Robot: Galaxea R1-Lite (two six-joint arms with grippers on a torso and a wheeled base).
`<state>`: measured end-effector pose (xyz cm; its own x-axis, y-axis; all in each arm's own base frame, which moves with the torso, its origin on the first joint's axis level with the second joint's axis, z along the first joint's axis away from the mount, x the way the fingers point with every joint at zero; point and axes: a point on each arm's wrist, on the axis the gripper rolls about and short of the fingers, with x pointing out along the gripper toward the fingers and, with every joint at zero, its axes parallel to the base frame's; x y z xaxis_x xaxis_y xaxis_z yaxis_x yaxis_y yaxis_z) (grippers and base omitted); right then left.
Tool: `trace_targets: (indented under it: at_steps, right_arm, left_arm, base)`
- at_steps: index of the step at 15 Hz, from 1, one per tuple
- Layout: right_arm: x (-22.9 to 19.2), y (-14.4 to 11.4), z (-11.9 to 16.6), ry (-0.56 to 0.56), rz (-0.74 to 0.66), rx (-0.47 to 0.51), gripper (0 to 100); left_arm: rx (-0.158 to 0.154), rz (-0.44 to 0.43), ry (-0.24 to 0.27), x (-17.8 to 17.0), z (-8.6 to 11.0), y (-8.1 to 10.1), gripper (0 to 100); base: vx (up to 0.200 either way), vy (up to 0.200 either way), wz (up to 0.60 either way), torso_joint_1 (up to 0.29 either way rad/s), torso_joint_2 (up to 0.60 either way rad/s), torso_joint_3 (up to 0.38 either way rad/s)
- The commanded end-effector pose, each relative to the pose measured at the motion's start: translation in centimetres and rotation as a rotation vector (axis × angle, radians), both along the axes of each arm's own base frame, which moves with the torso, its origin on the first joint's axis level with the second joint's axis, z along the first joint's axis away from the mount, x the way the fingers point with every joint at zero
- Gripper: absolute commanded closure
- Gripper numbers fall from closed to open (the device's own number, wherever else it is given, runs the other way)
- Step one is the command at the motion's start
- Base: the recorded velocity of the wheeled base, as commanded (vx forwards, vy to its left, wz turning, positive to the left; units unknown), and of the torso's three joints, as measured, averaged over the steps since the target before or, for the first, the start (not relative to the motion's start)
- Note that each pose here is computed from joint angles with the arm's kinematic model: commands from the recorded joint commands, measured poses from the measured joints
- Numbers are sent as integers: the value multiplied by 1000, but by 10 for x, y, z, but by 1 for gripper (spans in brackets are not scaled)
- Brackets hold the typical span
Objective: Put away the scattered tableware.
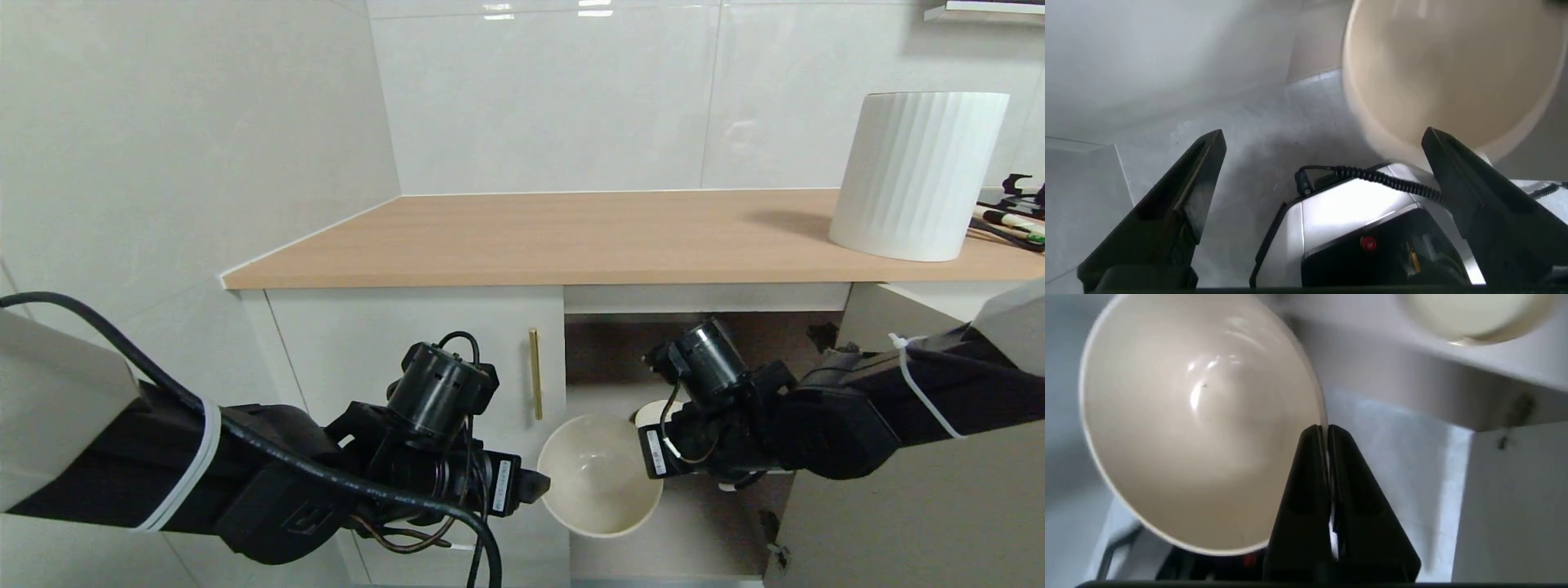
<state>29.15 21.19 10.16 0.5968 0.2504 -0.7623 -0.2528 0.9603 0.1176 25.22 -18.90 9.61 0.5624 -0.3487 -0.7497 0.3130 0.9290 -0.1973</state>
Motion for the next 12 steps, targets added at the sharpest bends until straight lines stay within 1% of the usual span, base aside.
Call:
trace_targets:
  at_steps: [1, 2, 4, 5, 6, 7, 8, 9, 10, 12]
  right_arm:
    - [20, -10, -15, 17, -79, -14, 100]
    - [31, -14, -24, 18, -119, -14, 100]
    - [47, -21, -36, -33, -175, 0, 100]
    - [53, -24, -40, -65, -192, 15, 100]
    - [60, -28, -45, -115, -220, 51, 100]
    - [63, -28, -47, -138, -231, 72, 100]
    - [63, -28, -47, -138, -231, 72, 100]
    - [72, -35, -59, -163, -258, 87, 100]
    - [77, -38, -63, -176, -281, 83, 100]
    - [86, -45, -67, -198, -318, 79, 100]
  left_arm:
    - [-2, 1, -2, 0, 1, 0, 0]
    - [-2, 1, -2, 0, 1, 0, 0]
    - [-3, 2, -2, 0, 1, 0, 0]
    - [-4, 2, -3, 0, 1, 0, 0]
    - [-4, 2, -3, 0, 1, 0, 0]
    - [-4, 2, -3, 0, 1, 0, 0]
    - [-4, 2, -3, 0, 1, 0, 0]
    - [-4, 2, -3, 0, 1, 0, 0]
    - [-6, 2, -5, -1, 2, 0, 0]
    - [-7, 2, -7, -1, 3, 1, 0]
  base:
    - [0, 0, 0, 0, 0, 0]
    - [0, 0, 0, 0, 0, 0]
    - [0, 0, 0, 0, 0, 0]
    - [0, 0, 0, 0, 0, 0]
    - [0, 0, 0, 0, 0, 0]
    - [0, 0, 0, 0, 0, 0]
    - [0, 0, 0, 0, 0, 0]
    - [0, 0, 0, 0, 0, 0]
    - [0, 0, 0, 0, 0, 0]
    - [0, 0, 0, 0, 0, 0]
